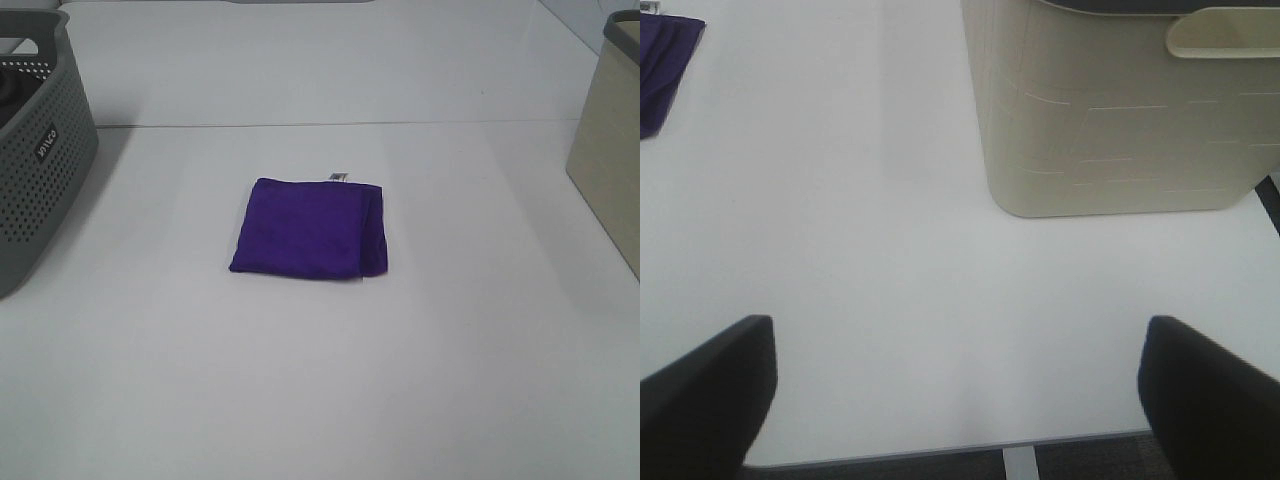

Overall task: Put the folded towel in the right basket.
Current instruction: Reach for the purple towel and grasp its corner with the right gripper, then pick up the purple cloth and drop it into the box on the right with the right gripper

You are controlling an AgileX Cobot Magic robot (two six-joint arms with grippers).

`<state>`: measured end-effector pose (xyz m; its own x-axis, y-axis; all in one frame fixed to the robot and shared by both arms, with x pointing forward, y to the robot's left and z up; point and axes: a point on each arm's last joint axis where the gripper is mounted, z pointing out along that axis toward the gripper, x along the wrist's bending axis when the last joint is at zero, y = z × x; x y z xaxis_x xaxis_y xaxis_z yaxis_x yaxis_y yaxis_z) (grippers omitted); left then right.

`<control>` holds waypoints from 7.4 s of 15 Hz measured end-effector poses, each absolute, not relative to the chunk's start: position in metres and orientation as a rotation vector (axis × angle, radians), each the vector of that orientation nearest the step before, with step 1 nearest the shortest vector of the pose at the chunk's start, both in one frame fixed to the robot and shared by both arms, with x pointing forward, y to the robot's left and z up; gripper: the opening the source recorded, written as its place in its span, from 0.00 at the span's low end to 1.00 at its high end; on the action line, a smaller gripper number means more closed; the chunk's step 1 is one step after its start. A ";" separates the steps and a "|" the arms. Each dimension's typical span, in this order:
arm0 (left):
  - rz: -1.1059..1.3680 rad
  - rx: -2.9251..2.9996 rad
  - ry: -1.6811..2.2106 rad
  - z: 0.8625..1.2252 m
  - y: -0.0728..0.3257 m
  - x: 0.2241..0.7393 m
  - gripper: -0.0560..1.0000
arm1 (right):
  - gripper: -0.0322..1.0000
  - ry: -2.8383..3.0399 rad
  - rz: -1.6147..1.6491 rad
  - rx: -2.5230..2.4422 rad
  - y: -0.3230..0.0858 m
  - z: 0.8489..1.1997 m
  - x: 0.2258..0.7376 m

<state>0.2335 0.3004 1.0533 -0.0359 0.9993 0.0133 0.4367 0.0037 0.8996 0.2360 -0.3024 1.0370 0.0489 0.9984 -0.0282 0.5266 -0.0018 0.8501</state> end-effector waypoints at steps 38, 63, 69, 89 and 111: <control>0.993 1.520 1.563 1.053 0.300 0.234 0.99 | 0.95 1.610 0.876 1.609 -0.298 1.056 0.234; 0.993 1.520 1.563 1.053 0.300 0.234 0.99 | 0.92 2.371 0.922 2.247 -0.192 0.904 0.656; 0.993 1.520 1.563 1.053 0.300 0.234 0.99 | 0.92 2.295 0.941 2.318 -0.190 0.879 0.669; 0.993 1.520 1.563 1.053 0.300 0.234 0.99 | 0.09 2.633 0.963 2.050 -0.063 0.878 0.639; 0.993 1.520 1.563 1.053 0.300 0.234 0.99 | 0.09 1.596 0.758 2.066 -0.439 1.171 0.645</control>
<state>0.2335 0.3004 1.0533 -0.0359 0.9993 0.0133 0.4367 0.0037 0.8996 0.6448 -0.4392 1.1712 0.1924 0.9675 0.1641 0.7382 -0.2528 0.6254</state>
